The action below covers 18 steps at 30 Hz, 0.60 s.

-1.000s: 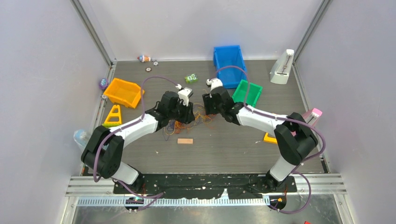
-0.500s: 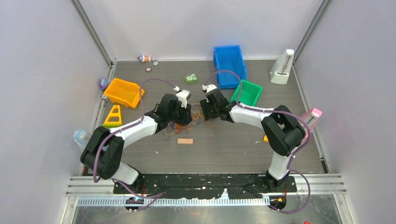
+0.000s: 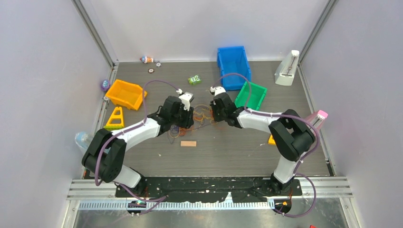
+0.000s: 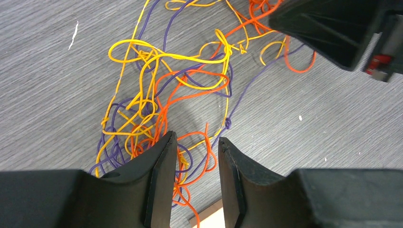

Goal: Untangle the cables
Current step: Untie the cable.

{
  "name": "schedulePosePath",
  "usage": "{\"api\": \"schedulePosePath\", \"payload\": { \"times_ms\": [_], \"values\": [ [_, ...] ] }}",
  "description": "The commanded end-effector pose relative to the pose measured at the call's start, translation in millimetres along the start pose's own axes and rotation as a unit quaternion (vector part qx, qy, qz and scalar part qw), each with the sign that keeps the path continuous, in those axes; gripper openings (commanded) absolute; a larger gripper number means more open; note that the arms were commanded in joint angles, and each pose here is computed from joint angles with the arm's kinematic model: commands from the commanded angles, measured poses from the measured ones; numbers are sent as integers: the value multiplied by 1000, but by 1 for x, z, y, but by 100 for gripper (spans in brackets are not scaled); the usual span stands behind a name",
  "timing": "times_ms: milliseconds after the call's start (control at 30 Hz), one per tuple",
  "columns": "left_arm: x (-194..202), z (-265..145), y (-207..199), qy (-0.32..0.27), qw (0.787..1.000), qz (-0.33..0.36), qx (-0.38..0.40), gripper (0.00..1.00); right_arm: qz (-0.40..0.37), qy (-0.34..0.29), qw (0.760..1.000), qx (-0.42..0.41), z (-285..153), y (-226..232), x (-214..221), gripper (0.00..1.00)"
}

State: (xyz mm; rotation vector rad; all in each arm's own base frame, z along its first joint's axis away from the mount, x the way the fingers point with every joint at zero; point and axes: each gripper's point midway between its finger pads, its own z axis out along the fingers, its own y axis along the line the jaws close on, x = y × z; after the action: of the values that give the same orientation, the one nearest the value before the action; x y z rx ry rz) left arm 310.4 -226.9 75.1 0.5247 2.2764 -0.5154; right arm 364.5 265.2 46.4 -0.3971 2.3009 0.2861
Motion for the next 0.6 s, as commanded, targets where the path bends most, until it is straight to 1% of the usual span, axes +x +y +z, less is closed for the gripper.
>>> {"api": "schedulePosePath", "payload": {
  "times_ms": [0, 33, 100, 300, 333, 367, 400, 433, 467, 567],
  "values": [
    [-18, 0, 0, -18, 1000, 4, -1, 38, 21, -117, 993, -10, -35, 2, -53, 16],
    [-17, 1, -1, -17, 1000, 4, 0, 38, 18, -125, 992, -11, -38, 2, -52, 10],
    [-16, 3, -1, -11, 1000, 4, 2, 38, 8, -146, 989, -24, -49, 8, -57, 6],
    [-11, 9, -1, 9, 1000, 2, 3, 40, -15, -213, 975, -58, -84, 24, -70, 5],
    [-10, 10, -1, 13, 1000, 2, 3, 40, -16, -232, 970, -65, -92, 27, -77, 5],
    [-9, 11, 0, 15, 1000, 1, 2, 42, -18, -233, 970, -67, -94, 27, -73, 5],
    [-8, 11, 1, 16, 1000, 1, 0, 45, -18, -255, 964, -72, -104, 29, -81, 5],
    [-9, 11, 0, 15, 1000, 0, 0, 47, -20, -256, 964, -74, -106, 28, -75, 5],
    [-8, 11, 1, 14, 1000, 1, -1, 49, -21, -272, 959, -83, -114, 30, -77, 5],
    [-10, 9, 0, 5, 1000, 4, 2, 53, -21, -304, 946, -110, -135, 37, -84, 5]
  ]
}}
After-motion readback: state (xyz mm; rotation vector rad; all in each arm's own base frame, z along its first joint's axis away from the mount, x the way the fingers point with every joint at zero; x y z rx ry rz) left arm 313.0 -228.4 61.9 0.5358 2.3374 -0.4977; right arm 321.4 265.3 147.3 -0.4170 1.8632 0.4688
